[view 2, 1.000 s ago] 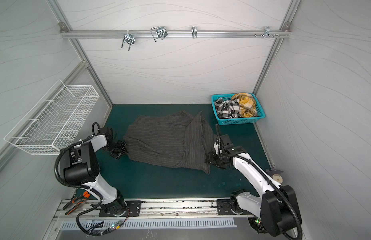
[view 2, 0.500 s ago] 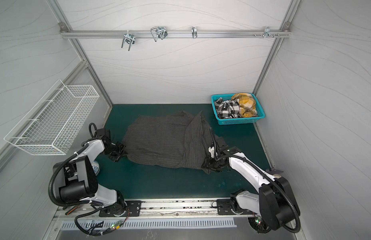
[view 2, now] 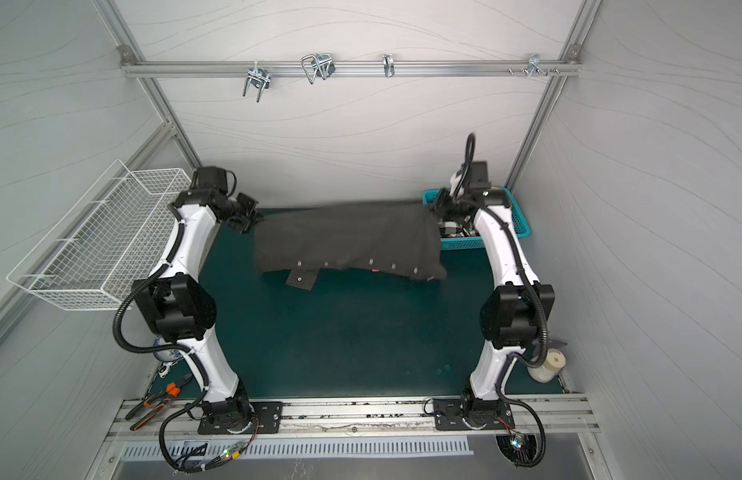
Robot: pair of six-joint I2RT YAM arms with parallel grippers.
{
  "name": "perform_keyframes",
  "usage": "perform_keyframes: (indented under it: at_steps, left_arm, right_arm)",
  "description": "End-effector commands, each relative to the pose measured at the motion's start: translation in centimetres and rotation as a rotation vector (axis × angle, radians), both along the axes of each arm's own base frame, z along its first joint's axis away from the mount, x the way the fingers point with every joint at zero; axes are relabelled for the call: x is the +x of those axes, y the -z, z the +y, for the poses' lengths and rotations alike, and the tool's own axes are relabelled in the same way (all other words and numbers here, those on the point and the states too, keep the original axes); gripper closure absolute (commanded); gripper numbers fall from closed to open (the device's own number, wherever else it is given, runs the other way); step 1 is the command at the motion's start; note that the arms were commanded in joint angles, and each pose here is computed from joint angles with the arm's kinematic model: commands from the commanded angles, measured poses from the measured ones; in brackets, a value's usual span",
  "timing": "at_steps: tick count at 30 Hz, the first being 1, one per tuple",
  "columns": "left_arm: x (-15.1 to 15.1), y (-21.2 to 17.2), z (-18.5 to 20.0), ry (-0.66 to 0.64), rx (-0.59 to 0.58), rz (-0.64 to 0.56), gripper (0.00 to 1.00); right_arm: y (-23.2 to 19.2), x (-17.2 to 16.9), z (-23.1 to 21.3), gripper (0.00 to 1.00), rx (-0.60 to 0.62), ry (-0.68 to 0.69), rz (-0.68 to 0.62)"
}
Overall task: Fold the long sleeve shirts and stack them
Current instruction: 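Lift the shirt with both grippers and swing it away from the robot, then lay the shirt down and pull both grippers back toward the robot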
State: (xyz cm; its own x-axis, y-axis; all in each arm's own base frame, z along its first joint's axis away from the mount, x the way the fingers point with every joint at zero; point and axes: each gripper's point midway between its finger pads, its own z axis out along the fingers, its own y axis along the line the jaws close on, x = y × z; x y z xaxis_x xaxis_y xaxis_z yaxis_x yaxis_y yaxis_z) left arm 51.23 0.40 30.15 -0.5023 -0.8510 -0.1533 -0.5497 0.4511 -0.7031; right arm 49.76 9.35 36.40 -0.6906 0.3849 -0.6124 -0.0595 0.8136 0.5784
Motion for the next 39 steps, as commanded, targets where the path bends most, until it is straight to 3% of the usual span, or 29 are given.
perform_keyframes:
  at_steps: [1,4,6,9,11,16,19,22,26,29,35,39]
  left_arm:
    - [-4.0,-11.9,2.9,-0.152,0.070,-0.209,1.00]
    - [-8.5,-12.3,2.6,-0.146,0.113,-0.216,1.00]
    - [-11.6,-9.3,2.7,-0.176,0.129,-0.216,1.00]
    - [-16.6,-0.2,2.7,-0.177,0.165,-0.048,1.00]
    - [-19.6,7.2,1.3,-0.110,0.128,0.096,1.00]
    - [-26.9,20.7,-0.7,-0.035,0.080,0.348,1.00]
    - [-30.7,26.0,-1.1,-0.020,0.073,0.506,1.00]
    - [-32.4,28.4,-1.5,-0.034,0.054,0.560,1.00]
    - [-32.0,29.1,-1.2,-0.042,0.062,0.574,1.00]
    - [-29.9,29.5,-0.9,-0.053,0.056,0.567,1.00]
    - [-21.4,31.1,0.0,-0.020,0.074,0.590,1.00]
    - [-14.7,30.8,1.1,0.000,0.121,0.568,1.00]
  right_arm:
    - [-11.6,-5.6,-2.0,1.00,-0.017,0.006,-0.217]
    - [-10.2,-8.5,-1.8,1.00,-0.025,-0.011,-0.192]
    - [-6.7,-10.7,-1.6,1.00,-0.019,-0.012,-0.133]
    - [1.9,-14.2,-1.3,1.00,0.006,-0.013,0.011]
    - [8.4,-16.9,-0.4,1.00,0.014,-0.043,0.132]
    - [21.1,-23.4,1.1,1.00,-0.071,-0.070,0.375]
    - [26.0,-25.7,1.1,1.00,-0.088,-0.068,0.497]
    - [28.8,-27.1,1.1,1.00,-0.123,-0.081,0.563]
    - [30.5,-27.8,1.4,1.00,-0.163,-0.098,0.592]
    - [31.7,-26.8,1.4,1.00,-0.204,-0.103,0.611]
    - [33.0,-21.8,2.0,1.00,-0.252,-0.102,0.679]
    - [31.4,-17.8,3.0,1.00,-0.218,-0.082,0.684]
